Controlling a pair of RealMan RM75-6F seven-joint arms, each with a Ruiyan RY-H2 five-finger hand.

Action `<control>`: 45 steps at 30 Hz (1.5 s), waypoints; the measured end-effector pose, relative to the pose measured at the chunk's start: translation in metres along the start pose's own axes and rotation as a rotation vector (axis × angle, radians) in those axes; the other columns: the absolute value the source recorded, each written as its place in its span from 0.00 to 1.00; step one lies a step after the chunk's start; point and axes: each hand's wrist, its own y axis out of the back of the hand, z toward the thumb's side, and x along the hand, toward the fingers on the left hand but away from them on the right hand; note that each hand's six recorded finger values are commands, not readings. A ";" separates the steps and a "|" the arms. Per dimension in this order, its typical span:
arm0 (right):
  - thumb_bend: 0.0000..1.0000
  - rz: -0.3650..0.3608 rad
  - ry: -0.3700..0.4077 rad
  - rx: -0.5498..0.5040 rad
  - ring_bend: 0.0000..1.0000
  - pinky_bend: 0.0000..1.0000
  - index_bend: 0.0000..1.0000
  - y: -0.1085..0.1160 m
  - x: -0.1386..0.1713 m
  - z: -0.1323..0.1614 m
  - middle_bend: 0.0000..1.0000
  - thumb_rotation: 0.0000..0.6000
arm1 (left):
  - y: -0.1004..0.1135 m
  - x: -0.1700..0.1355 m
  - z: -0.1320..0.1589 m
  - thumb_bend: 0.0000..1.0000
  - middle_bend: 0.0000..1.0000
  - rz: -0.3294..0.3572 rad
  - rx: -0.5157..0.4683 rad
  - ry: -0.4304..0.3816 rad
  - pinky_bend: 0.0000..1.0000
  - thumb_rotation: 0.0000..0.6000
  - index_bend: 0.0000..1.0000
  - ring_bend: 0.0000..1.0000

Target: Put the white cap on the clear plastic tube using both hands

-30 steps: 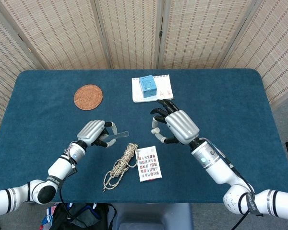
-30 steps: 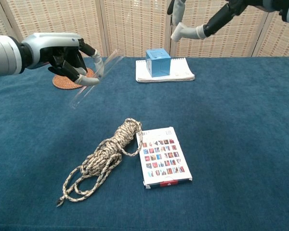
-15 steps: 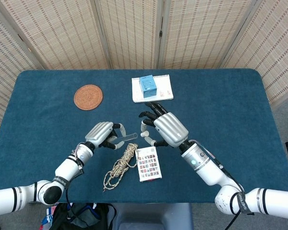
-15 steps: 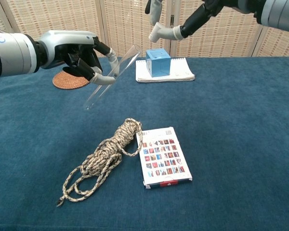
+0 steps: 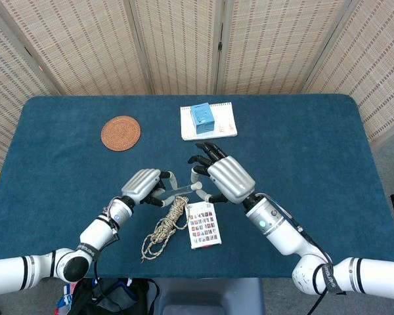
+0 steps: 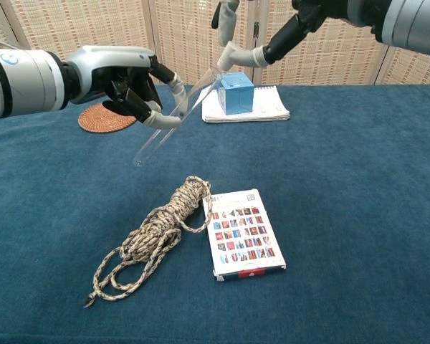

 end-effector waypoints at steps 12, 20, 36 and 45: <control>0.41 0.012 -0.002 -0.003 0.00 0.00 0.69 -0.004 0.000 -0.001 0.25 1.00 | -0.003 0.000 0.001 0.34 1.00 -0.010 0.006 0.001 1.00 1.00 0.62 0.95; 0.41 0.019 0.007 -0.002 0.00 0.00 0.69 -0.006 0.000 0.002 0.25 1.00 | -0.003 0.001 0.001 0.34 1.00 -0.012 0.008 0.003 1.00 1.00 0.62 0.95; 0.41 0.032 0.005 0.001 0.00 0.00 0.69 -0.012 -0.003 0.002 0.25 1.00 | -0.004 0.001 0.005 0.34 1.00 -0.019 0.009 -0.005 1.00 1.00 0.62 0.95; 0.41 0.039 0.008 0.001 0.00 0.00 0.69 -0.017 -0.006 0.003 0.25 1.00 | -0.004 0.001 0.007 0.34 1.00 -0.024 0.008 -0.006 1.00 1.00 0.62 0.95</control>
